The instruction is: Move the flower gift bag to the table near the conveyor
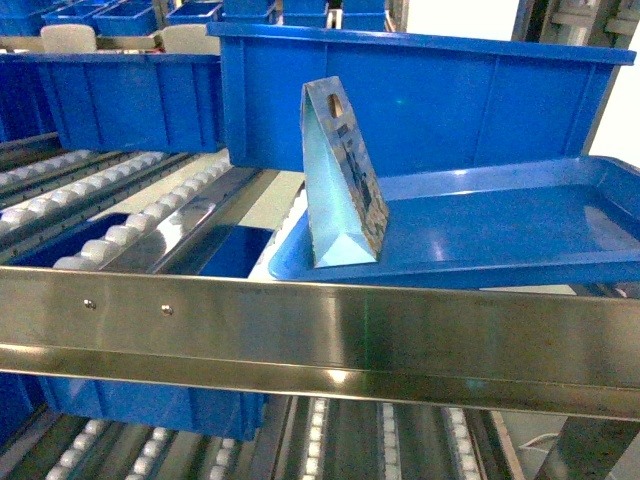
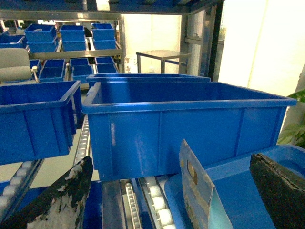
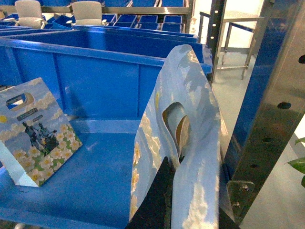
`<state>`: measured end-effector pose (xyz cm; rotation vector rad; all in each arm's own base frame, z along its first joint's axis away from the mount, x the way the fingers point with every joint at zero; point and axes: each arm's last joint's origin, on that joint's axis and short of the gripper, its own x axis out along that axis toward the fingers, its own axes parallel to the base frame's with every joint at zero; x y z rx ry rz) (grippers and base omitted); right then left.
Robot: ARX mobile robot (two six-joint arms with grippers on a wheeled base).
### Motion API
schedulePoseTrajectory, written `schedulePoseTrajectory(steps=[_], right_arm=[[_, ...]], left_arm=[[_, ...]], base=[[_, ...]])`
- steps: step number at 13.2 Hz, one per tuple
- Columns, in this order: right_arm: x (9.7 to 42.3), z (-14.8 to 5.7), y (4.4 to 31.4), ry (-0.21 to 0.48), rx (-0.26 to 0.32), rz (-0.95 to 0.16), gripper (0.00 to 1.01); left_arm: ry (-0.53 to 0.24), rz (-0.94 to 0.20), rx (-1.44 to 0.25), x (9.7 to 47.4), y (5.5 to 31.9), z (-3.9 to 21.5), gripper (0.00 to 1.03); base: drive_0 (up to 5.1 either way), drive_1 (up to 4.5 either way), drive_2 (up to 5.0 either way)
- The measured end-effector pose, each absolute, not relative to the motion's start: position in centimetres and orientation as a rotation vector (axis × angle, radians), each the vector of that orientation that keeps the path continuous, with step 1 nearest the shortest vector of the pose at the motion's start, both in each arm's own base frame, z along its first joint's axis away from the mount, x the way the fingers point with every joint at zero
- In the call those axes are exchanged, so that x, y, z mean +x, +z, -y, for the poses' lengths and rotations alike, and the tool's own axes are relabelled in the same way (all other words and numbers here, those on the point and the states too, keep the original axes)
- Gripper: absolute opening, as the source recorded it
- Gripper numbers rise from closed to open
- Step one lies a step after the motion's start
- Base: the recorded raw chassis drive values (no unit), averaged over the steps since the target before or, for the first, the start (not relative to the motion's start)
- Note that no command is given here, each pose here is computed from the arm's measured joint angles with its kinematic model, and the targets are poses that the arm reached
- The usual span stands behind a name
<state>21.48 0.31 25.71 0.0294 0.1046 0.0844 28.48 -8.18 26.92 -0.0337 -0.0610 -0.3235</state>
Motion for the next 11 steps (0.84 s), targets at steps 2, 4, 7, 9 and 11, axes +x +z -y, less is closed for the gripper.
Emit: schedulePoseTrajectory(steps=[2,4,7,9,11], right_arm=[[21.5,-0.3,25.7,0.084,0.029,-0.104,0.02],[21.5,-0.3,25.7,0.084,0.029,-0.105,0.02],[21.5,-0.3,25.7,0.084,0.029,-0.104,0.02],[21.5,-0.3,25.7,0.084,0.029,-0.104,0.02],[21.5,-0.3,25.7,0.084,0.029,-0.104,0.02]], left_arm=[[-0.33,0.059,-0.035,28.5,26.9,8.2,0.98],[-0.34,0.056,-0.037,28.6,27.0,8.5,0.98],[-0.355,0.047,-0.051,29.3,27.4,9.0,0.98],[-0.36,0.046,-0.061,30.0,27.8,9.7,0.98],[-0.395,-0.022,-0.098,31.9,27.3,11.2,0.98]], base=[[0.0,0.0,0.0],[0.0,0.0,0.0],[0.0,0.0,0.0],[0.0,0.0,0.0],[0.0,0.0,0.0]])
